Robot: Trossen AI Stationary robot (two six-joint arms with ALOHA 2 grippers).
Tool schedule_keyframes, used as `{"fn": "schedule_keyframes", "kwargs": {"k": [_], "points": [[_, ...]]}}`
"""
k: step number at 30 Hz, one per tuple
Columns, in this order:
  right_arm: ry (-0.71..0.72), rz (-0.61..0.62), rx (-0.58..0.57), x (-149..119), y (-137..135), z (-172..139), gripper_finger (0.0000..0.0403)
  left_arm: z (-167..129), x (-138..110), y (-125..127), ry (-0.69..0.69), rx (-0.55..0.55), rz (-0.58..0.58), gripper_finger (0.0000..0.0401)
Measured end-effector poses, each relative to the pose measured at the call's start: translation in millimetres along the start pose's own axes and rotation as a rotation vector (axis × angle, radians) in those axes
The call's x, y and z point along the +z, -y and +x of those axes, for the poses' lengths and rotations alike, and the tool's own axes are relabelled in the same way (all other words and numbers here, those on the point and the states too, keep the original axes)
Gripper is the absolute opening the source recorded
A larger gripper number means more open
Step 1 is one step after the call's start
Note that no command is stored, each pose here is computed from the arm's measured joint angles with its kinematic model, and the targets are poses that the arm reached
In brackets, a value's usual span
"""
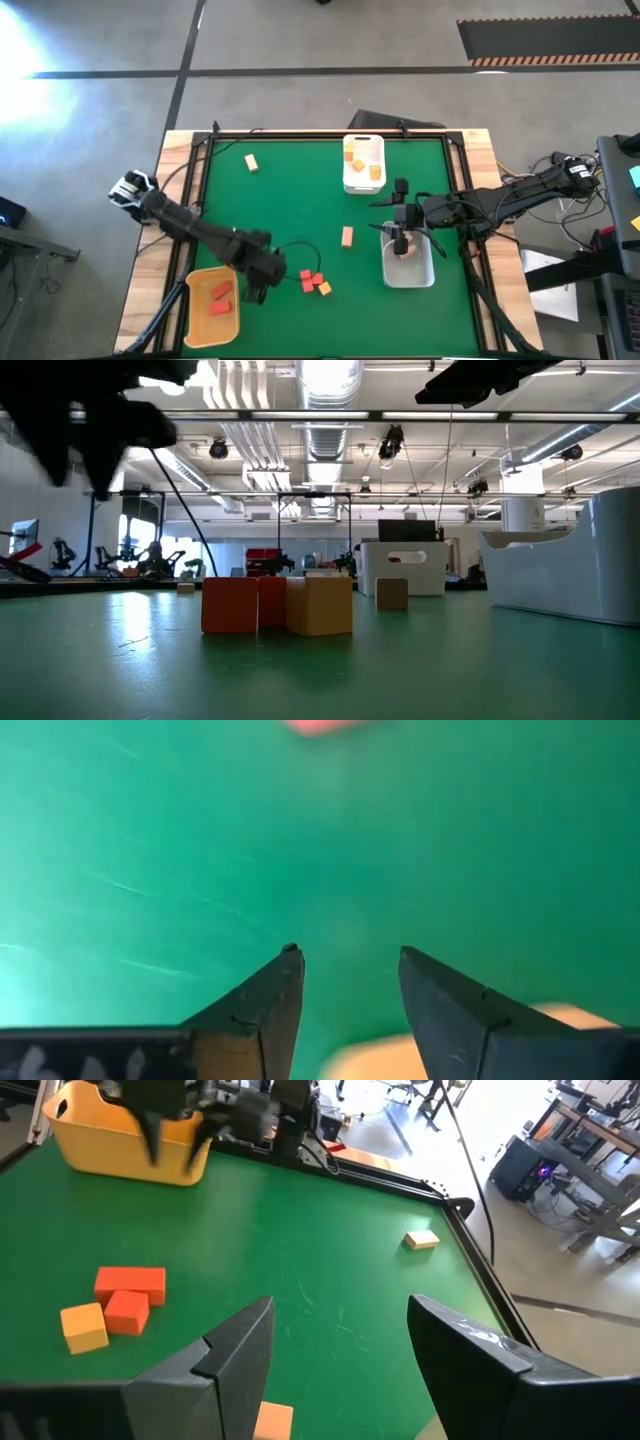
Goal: Sort & place blocks by color
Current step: Put the brown block into the gray bin
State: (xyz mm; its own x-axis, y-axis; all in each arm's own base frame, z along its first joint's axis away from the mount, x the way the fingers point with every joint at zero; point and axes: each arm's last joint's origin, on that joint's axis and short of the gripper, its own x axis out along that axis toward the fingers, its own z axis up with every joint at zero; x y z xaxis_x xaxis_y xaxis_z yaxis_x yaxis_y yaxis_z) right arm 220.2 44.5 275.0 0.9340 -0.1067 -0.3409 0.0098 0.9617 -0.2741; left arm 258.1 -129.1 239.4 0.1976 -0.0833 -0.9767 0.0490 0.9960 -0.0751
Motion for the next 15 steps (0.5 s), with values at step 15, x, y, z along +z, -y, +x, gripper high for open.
{"fn": "schedule_keyframes", "kwargs": {"k": [15], "points": [[-0.003,-0.007,0.0,0,0,0,0.0219,-20,3,-218,0.083,0.367,-0.531,0.0119]]}}
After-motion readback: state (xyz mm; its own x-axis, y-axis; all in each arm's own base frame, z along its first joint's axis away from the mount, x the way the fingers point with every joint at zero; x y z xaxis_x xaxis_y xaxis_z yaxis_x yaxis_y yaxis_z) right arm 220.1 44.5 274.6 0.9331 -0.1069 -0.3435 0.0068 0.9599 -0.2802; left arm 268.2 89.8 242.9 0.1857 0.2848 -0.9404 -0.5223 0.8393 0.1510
